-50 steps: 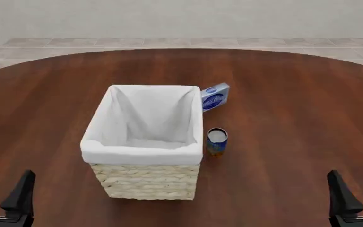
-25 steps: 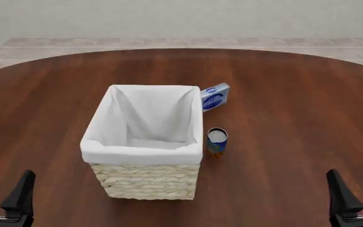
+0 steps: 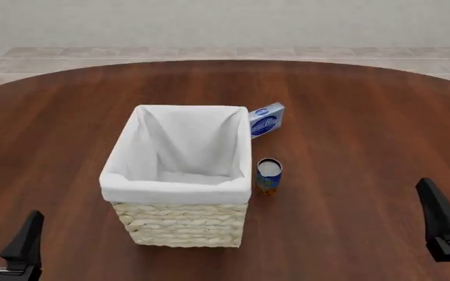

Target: Pick up the alphabet soup and put it in the basket.

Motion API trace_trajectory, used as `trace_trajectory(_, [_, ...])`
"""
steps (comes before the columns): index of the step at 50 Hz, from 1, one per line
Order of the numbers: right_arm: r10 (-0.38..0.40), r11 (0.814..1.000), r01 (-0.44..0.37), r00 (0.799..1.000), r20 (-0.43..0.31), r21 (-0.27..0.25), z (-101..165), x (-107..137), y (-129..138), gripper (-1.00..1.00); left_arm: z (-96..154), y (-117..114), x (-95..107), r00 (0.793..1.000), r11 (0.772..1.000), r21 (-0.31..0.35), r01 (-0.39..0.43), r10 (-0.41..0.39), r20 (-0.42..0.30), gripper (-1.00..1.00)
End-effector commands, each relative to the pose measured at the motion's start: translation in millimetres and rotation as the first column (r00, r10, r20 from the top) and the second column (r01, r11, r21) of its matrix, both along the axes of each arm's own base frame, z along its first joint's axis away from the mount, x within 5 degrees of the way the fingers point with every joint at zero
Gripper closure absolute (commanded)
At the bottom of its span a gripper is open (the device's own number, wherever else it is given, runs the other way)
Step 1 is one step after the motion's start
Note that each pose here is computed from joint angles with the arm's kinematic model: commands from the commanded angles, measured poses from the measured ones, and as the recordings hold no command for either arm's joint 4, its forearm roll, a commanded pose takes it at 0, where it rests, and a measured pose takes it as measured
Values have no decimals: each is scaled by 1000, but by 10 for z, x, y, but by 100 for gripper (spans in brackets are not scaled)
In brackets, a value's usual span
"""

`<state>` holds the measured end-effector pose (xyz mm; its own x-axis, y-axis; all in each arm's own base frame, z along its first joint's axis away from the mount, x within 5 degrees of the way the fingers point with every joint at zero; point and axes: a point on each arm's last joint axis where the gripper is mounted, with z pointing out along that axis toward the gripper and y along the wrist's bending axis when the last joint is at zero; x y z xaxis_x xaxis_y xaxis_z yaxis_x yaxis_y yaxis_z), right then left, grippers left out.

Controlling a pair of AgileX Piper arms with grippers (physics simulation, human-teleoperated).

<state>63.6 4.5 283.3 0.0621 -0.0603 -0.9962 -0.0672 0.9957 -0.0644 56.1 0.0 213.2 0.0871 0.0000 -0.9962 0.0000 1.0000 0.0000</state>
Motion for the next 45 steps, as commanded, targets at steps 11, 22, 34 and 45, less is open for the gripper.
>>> trace_trajectory(11, [82, 997, -81, 989, -122, 11, 191, 507, 131, -100, 0, 0, 0, 1000, 1000, 0, 0, 0, 0, -100])
trace_trajectory(22, [168, 984, -175, 976, -139, -42, 259, 692, 285, -100, 0, 0, 0, 1000, 1000, 0, 0, 0, 0, -100])
trace_trajectory(34, [216, 968, -231, 966, -139, -100, 318, 819, 400, -100, 0, 0, 0, 1000, 1000, 0, 0, 0, 0, -100])
trace_trajectory(45, [263, 937, -298, 945, -193, -181, 199, 1024, 566, -100, 0, 0, 0, 1000, 1000, 0, 0, 0, 0, -100])
